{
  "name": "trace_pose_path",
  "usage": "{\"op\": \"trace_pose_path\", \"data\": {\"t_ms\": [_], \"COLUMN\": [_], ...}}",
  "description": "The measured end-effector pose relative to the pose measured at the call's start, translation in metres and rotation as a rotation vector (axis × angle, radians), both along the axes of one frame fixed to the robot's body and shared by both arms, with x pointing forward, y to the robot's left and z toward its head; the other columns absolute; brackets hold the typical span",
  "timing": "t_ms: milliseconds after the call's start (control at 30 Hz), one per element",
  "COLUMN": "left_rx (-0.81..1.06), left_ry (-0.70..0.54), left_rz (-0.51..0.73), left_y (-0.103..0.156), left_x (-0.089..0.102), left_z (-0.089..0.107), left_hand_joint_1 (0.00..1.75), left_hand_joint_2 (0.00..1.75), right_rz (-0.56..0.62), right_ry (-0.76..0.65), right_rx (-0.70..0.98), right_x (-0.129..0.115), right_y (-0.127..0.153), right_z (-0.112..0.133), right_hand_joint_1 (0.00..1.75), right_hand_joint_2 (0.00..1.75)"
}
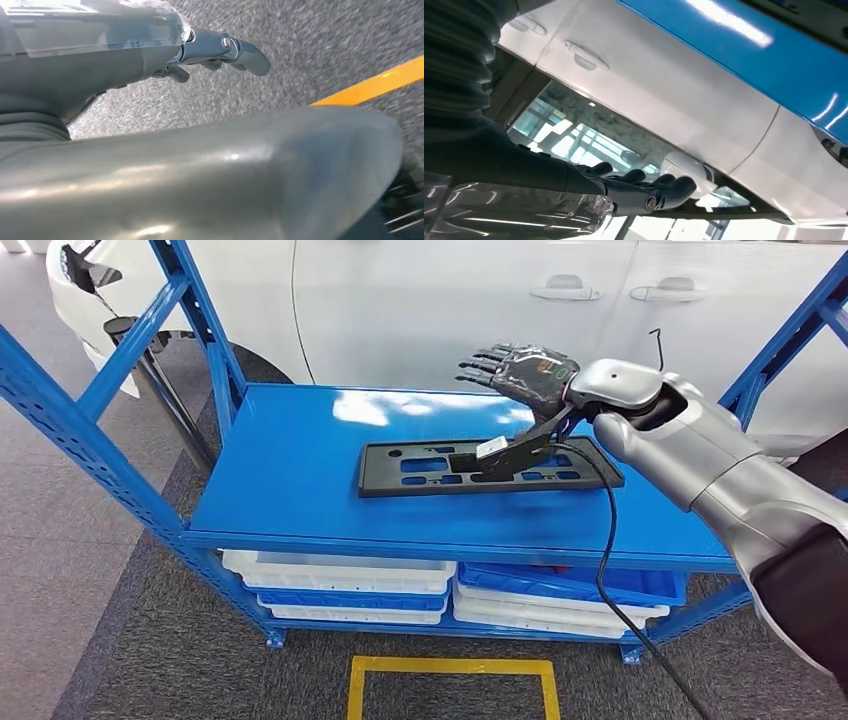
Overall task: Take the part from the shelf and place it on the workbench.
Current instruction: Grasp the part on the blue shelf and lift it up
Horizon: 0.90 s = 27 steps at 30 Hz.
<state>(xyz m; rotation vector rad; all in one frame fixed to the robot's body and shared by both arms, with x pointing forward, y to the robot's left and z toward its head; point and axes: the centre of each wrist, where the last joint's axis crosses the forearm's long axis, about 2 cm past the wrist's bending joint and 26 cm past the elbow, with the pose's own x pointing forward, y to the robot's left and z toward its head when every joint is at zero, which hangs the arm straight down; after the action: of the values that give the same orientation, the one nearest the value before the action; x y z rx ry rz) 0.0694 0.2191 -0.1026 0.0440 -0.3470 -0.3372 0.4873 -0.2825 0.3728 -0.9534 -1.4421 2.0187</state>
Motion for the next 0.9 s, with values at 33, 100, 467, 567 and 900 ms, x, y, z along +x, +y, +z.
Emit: {"op": "trace_pose_path", "data": {"t_ms": [33,100,467,567,900], "left_rx": [0.000,0.001,0.003,0.004,0.003], "left_ry": [-0.002,0.000,0.008,0.008,0.011], "left_rz": [0.001,0.002,0.002,0.003,-0.006], "left_y": [0.000,0.000,0.000,0.000,0.000], "left_x": [0.001,0.001,0.000,0.000,-0.001], "left_z": [0.000,0.000,0.000,0.000,0.000], "left_hand_joint_1": [0.00,0.00,0.00,0.00,0.00], "left_hand_joint_2": [0.00,0.00,0.00,0.00,0.00], "right_rz": [0.002,0.002,-0.022,-0.052,-0.135], "right_ry": [0.001,0.004,-0.053,-0.033,0.013], "right_rx": [0.001,0.003,0.030,0.042,0.094], "right_x": [0.000,-0.002,-0.010,-0.013,-0.020], "right_y": [0.000,0.000,0.000,-0.003,-0.016], "right_z": [-0.006,-0.021,-0.094,-0.115,-0.148], "right_hand_joint_1": [0.00,0.00,0.00,0.00,0.00], "right_hand_joint_2": [1.75,1.75,1.75,1.75,1.75]}}
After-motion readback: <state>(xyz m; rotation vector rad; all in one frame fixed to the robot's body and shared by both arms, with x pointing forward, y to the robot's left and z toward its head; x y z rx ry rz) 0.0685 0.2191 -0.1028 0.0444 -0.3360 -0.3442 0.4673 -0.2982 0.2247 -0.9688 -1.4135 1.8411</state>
